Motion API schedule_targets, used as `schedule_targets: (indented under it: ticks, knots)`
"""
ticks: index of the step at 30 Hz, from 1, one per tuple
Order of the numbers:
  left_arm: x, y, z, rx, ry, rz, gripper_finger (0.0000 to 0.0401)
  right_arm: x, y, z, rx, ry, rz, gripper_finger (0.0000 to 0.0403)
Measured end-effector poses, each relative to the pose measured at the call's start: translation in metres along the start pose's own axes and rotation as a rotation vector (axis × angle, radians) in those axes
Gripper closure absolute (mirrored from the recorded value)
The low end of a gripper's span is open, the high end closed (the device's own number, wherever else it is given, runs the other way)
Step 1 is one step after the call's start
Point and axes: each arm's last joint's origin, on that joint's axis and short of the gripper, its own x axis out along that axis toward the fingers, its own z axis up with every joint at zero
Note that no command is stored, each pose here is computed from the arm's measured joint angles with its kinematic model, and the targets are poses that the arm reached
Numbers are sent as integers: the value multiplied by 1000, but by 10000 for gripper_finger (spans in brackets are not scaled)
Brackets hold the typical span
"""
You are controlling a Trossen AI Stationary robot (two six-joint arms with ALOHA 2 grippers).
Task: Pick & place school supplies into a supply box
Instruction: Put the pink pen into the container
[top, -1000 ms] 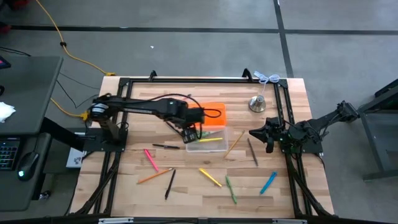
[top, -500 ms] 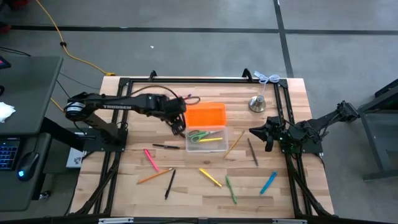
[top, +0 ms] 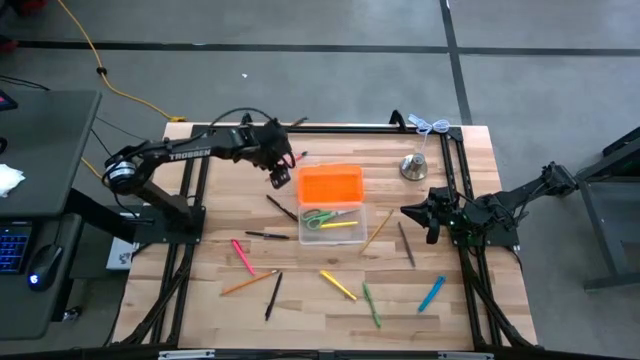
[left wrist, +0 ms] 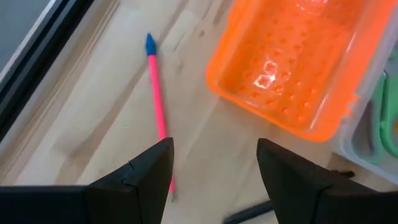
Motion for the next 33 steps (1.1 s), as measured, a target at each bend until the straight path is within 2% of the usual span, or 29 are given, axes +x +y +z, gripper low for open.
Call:
schedule_targets:
  ticks: [5, 13, 19, 28, 33]
  knots:
    - [2, 16, 2, 19, -29, -57, 139, 0, 0, 0, 0, 0, 0, 391]
    - [3, 32, 2, -10, -39, -29, 139, 0, 0, 0, 0, 1, 1, 391]
    - [3, 32, 2, 44, -38, -11, 139, 0, 0, 0, 4, 2, 2, 391]
    - [3, 32, 5, 47, -70, 6, 139, 0, 0, 0, 4, 1, 1, 391]
    - [23, 32, 3, 53, -11, -35, 139, 0, 0, 0, 4, 1, 1, 391]
